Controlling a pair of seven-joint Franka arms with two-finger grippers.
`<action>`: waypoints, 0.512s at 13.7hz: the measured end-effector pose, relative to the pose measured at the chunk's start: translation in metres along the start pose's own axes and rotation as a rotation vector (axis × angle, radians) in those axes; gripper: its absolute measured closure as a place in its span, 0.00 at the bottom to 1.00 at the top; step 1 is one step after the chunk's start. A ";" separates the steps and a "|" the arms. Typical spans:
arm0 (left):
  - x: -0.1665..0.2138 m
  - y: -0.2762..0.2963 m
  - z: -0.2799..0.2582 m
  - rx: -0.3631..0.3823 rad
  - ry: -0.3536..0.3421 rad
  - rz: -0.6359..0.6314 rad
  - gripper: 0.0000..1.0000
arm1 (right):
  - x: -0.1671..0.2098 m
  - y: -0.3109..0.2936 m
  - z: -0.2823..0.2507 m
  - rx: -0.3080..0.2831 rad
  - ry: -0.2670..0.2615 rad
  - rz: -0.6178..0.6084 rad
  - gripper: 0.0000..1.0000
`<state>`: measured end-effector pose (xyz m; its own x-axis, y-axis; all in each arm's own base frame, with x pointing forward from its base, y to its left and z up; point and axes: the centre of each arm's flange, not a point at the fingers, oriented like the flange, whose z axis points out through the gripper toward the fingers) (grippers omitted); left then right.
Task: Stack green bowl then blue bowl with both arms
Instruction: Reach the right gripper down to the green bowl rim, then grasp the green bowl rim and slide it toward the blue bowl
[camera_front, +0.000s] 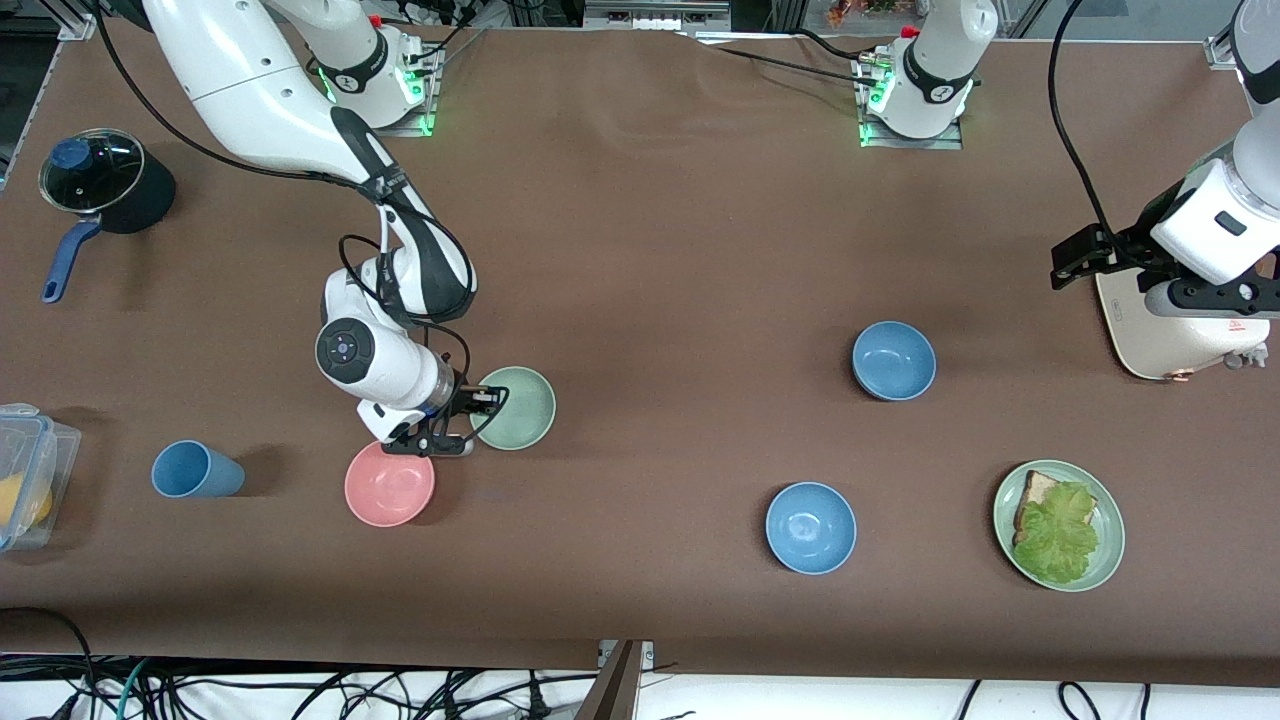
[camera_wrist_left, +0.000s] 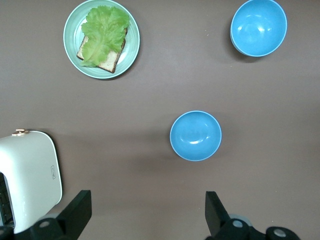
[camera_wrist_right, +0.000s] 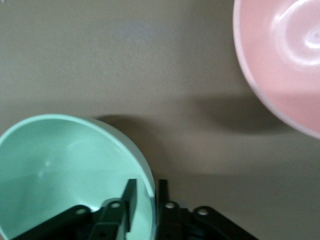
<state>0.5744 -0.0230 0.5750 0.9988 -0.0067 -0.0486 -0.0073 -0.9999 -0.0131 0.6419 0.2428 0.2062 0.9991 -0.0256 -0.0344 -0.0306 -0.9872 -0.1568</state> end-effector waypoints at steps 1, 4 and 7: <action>0.000 0.000 0.000 0.000 0.000 0.000 0.00 | 0.001 -0.002 -0.002 0.003 0.004 0.000 0.94; 0.000 0.000 0.000 0.000 0.000 -0.001 0.00 | -0.009 -0.037 -0.004 0.016 0.009 -0.033 0.96; 0.000 -0.001 0.000 0.000 0.000 -0.001 0.00 | -0.044 -0.121 -0.004 0.029 0.014 -0.030 0.96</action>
<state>0.5744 -0.0224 0.5750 0.9988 -0.0056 -0.0487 -0.0063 -0.9999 -0.0131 0.6017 0.3629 0.2309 0.9999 0.0015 -0.0152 -0.0014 -0.9826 -0.1857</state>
